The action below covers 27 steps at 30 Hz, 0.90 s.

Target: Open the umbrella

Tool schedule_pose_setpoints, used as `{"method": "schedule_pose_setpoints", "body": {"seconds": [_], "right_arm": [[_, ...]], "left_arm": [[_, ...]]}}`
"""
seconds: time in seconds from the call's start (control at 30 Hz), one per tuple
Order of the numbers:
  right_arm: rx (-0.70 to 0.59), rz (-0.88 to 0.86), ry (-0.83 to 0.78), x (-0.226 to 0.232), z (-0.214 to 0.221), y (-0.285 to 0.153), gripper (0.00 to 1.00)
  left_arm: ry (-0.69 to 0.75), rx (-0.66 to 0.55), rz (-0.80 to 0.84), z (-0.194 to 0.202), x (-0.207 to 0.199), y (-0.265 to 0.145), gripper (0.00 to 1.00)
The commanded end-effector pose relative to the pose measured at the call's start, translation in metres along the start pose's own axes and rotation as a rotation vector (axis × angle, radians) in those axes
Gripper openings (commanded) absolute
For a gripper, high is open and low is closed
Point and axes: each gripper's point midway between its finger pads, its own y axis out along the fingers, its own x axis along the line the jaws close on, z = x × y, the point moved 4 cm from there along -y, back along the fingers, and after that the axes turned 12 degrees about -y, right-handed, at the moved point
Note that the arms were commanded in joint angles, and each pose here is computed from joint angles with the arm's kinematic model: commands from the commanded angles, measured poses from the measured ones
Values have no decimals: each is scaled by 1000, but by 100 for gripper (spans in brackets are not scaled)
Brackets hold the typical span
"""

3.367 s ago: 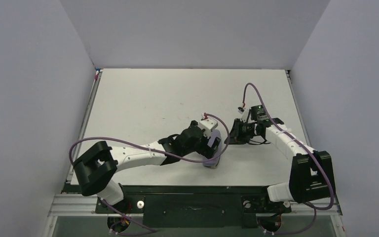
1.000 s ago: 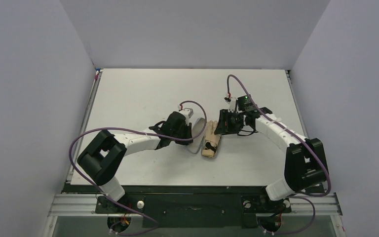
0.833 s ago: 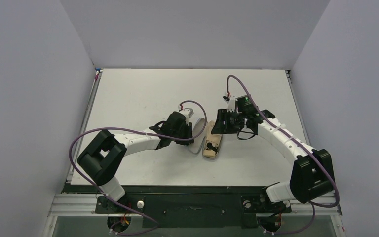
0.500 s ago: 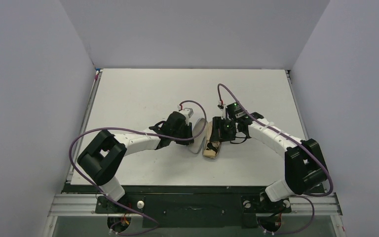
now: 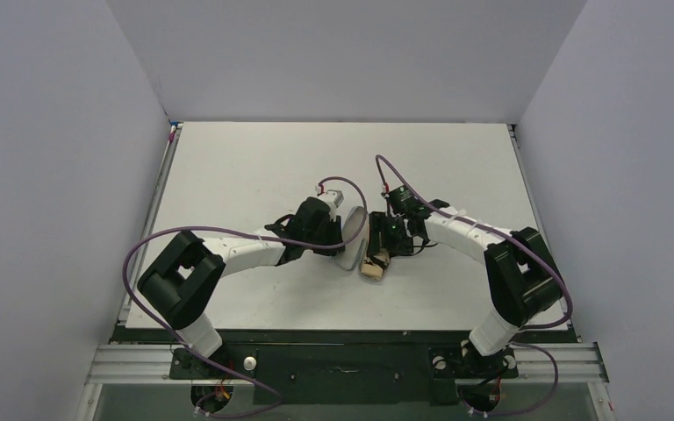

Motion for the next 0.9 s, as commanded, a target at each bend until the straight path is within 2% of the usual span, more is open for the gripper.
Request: {"method": "schedule_pose_setpoints", "body": {"seconds": [0.0, 0.23, 0.5, 0.57, 0.63, 0.7, 0.73, 0.87], "right_arm": [[8, 62, 19, -8, -2, 8, 59], [28, 74, 21, -9, 2, 17, 59], [58, 86, 17, -11, -1, 31, 54], [67, 86, 15, -12, 0, 33, 47], [67, 79, 12, -13, -1, 32, 29], [53, 66, -3, -11, -5, 28, 3], [41, 51, -14, -10, -9, 25, 0], [-53, -55, -53, 4, -33, 5, 0]], "left_arm": [[3, -60, 67, -14, -17, -2, 14], [-3, -51, 25, -11, -3, -4, 4], [-5, -53, 12, -11, 1, -2, 0], [-3, -53, 7, -11, 1, -2, 0], [-1, -52, -2, -12, 2, -2, 0], [-7, -50, -17, -12, 7, -2, 0], [-8, -46, -26, -11, 10, -3, 0], [2, -67, -101, -15, 26, -7, 0]]}}
